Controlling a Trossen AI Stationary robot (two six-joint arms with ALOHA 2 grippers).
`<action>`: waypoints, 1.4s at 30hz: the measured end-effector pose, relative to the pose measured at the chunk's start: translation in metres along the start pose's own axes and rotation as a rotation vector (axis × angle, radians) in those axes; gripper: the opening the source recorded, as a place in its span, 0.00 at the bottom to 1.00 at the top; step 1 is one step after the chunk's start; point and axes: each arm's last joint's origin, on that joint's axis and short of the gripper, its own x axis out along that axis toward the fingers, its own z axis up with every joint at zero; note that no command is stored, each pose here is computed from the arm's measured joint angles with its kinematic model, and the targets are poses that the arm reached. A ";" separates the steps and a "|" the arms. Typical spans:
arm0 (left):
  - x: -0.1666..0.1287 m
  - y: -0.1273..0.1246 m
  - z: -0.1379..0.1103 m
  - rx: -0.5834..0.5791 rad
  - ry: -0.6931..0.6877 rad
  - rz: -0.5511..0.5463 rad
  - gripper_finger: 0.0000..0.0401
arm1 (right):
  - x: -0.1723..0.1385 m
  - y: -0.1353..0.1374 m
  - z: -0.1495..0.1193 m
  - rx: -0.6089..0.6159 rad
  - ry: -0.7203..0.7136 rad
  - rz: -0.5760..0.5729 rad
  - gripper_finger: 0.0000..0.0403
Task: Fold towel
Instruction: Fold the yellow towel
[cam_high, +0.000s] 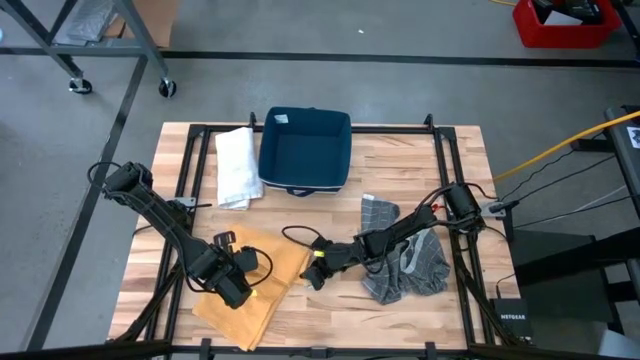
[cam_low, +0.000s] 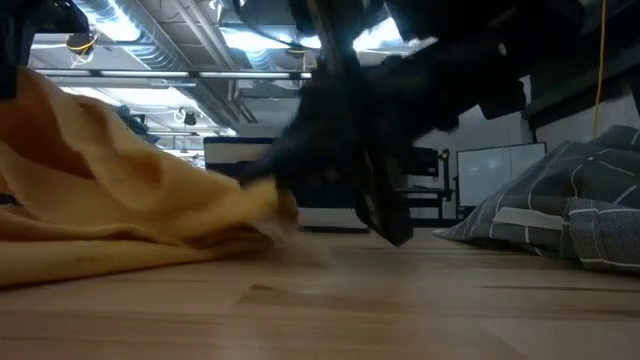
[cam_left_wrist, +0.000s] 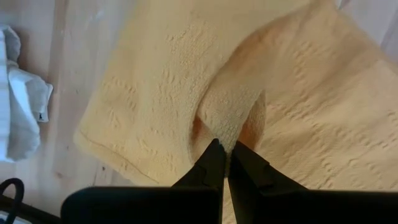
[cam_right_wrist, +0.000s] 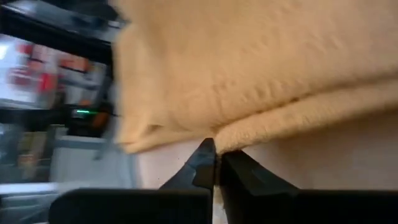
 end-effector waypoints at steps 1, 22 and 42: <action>0.000 0.000 0.000 0.000 0.003 0.005 0.00 | 0.000 0.003 0.001 0.013 -0.002 0.036 0.04; -0.004 0.005 -0.018 -0.005 0.231 0.016 0.00 | 0.010 0.047 -0.025 -0.038 -0.059 0.058 0.03; -0.010 -0.013 -0.036 -0.184 0.272 -0.063 0.35 | 0.038 0.072 -0.026 -0.171 0.157 0.219 0.34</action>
